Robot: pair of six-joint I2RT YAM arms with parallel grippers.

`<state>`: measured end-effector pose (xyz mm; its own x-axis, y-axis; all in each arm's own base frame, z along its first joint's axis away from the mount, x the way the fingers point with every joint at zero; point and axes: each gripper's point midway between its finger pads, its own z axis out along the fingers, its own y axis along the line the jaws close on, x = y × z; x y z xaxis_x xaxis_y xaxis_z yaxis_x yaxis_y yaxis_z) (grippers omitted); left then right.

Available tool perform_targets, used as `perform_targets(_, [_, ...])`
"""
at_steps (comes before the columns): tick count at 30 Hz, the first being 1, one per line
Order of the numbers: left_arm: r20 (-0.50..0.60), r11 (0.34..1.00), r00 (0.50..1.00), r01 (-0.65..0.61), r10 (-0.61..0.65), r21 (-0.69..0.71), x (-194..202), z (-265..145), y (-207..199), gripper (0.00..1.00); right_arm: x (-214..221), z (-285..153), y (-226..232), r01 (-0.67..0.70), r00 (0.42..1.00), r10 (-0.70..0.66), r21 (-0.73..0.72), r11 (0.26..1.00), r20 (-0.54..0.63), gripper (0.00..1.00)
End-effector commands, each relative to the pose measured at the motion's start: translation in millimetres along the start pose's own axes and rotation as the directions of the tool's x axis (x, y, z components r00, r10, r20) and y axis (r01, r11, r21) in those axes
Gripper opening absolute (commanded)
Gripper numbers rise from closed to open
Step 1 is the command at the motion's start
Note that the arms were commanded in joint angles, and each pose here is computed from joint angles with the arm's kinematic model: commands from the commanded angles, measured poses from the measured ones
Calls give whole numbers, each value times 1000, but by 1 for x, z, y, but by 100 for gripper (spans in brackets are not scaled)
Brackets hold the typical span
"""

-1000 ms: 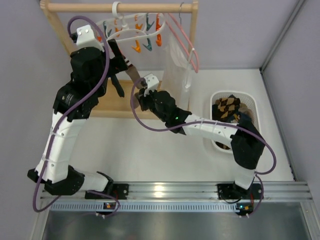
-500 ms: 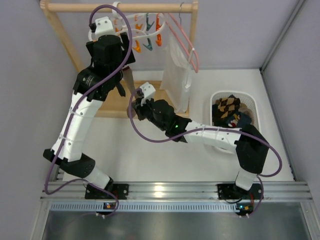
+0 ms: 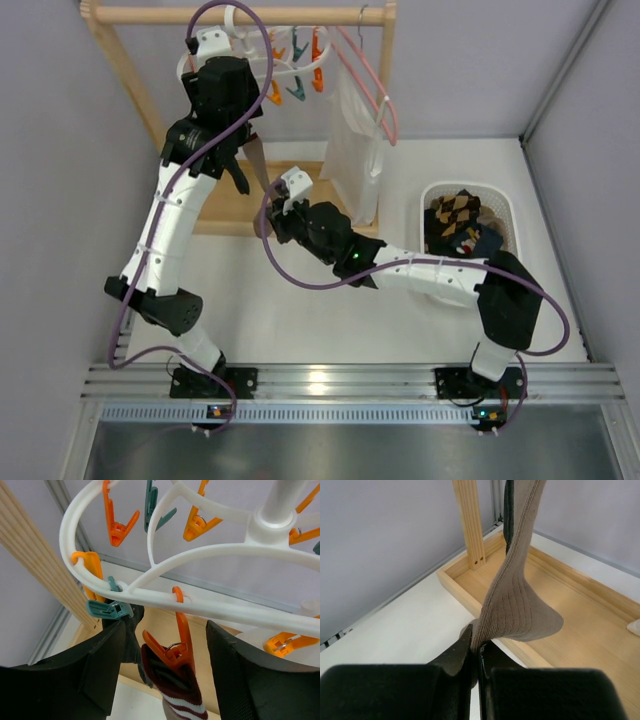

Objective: Remove the socks clipped to the hanger

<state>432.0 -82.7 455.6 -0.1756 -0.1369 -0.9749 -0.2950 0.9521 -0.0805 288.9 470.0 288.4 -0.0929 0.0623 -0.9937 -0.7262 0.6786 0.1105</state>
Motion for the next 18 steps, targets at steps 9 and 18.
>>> perform_targets(9, [47,1000,999,15,-15,-4,-18,6,-2,55,-28,-9,31,-46,995,52,-69,997,89,0])
perform_targets(18, [36,1000,999,7,-7,-14,-14,17,0,22,-19,-20,30,-48,995,52,-61,997,81,0])
